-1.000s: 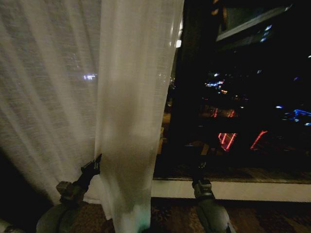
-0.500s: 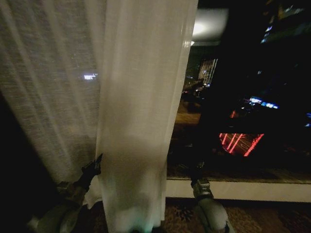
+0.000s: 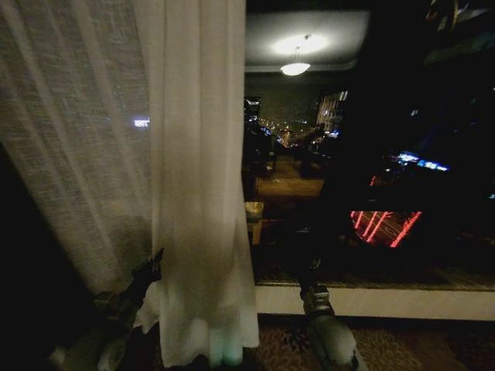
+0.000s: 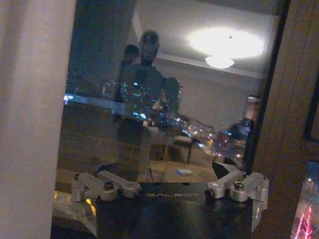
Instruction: Open the curtains by pulling them apart, changing their state from closed to fully open.
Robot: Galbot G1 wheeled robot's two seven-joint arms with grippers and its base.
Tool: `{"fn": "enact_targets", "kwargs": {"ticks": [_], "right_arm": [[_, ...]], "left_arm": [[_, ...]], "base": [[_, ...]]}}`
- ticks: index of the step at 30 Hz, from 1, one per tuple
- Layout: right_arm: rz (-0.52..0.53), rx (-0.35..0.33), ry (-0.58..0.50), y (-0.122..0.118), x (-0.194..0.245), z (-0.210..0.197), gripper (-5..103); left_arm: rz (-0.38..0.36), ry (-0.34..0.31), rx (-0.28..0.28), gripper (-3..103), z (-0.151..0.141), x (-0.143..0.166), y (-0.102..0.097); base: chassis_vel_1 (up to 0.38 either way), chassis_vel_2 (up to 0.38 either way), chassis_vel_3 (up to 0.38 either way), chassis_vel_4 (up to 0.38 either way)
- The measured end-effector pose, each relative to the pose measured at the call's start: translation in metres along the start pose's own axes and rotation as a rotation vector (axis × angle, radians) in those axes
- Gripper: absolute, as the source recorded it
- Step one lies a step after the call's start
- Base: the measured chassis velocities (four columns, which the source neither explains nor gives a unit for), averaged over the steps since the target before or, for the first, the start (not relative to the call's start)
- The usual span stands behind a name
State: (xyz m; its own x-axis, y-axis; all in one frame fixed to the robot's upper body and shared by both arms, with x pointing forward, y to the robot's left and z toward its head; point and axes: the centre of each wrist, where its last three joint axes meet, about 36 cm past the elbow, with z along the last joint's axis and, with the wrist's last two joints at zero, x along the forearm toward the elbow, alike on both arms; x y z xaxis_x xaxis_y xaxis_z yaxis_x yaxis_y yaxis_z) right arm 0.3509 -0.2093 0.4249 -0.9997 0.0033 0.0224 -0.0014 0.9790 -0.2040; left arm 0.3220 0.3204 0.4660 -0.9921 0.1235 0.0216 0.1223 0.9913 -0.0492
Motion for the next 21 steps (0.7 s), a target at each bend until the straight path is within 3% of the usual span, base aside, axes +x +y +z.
{"fn": "enact_targets", "kwargs": {"ticks": [21], "right_arm": [[-0.001, -0.001, 0.007, 0.0018, -0.0082, 0.0048, 100]], "left_arm": [[-0.004, 0.007, -0.001, 0, 0.0029, -0.0003, 0.0030]], "base": [[-0.001, 0.001, 0.002, 0.000]]}}
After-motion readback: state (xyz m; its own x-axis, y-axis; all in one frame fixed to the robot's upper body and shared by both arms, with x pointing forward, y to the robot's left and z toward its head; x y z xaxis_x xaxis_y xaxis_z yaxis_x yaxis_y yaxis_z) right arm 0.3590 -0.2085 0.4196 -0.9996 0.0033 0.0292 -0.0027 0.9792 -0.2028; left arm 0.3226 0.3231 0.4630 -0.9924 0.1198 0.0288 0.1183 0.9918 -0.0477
